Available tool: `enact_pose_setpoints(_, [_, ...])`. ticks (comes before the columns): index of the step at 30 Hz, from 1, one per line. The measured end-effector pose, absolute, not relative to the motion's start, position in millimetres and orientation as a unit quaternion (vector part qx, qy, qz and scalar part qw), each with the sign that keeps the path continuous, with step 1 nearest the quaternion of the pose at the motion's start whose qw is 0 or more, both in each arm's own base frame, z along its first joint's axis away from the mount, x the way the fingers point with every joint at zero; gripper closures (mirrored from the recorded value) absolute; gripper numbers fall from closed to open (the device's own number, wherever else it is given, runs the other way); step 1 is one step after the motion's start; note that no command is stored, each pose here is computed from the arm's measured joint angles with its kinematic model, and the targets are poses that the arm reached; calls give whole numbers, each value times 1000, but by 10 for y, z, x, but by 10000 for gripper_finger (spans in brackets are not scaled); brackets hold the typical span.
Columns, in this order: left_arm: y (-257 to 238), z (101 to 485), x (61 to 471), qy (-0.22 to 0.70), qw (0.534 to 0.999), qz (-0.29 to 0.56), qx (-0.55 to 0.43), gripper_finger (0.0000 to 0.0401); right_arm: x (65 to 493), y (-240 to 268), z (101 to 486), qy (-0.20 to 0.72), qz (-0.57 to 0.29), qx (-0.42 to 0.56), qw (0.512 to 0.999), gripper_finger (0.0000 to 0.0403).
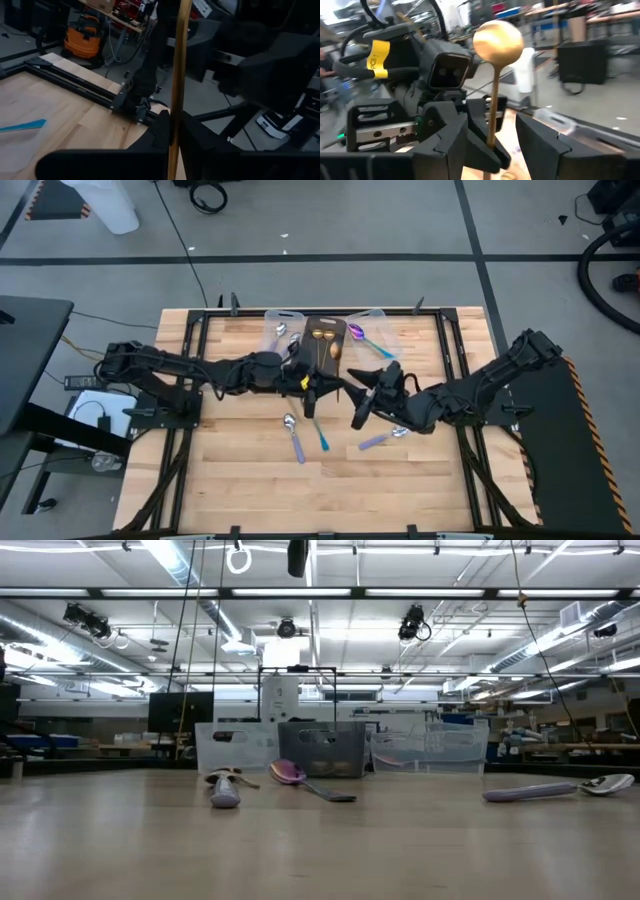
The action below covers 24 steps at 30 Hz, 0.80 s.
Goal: Sort silverware by color (type)
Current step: Put the bottom gold spoon into the black bin
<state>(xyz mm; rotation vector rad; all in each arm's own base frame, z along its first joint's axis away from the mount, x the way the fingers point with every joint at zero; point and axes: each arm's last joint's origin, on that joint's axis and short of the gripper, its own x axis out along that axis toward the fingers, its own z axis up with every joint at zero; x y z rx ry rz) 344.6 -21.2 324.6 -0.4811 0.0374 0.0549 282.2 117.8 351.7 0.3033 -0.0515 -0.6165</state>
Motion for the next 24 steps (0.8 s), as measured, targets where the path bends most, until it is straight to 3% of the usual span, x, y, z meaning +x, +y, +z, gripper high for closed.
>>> enact_pose_setpoints(7, [75, 3196, 3448, 37, 969, 61, -234, 374, 2762, 1230, 3520, -35, -351, 136, 926, 229])
enact_pose_setpoints(24, [807, 3177, 3351, 45, 974, 76, -210, 373, 2802, 1134, 3514, -32, -368, 126, 921, 230])
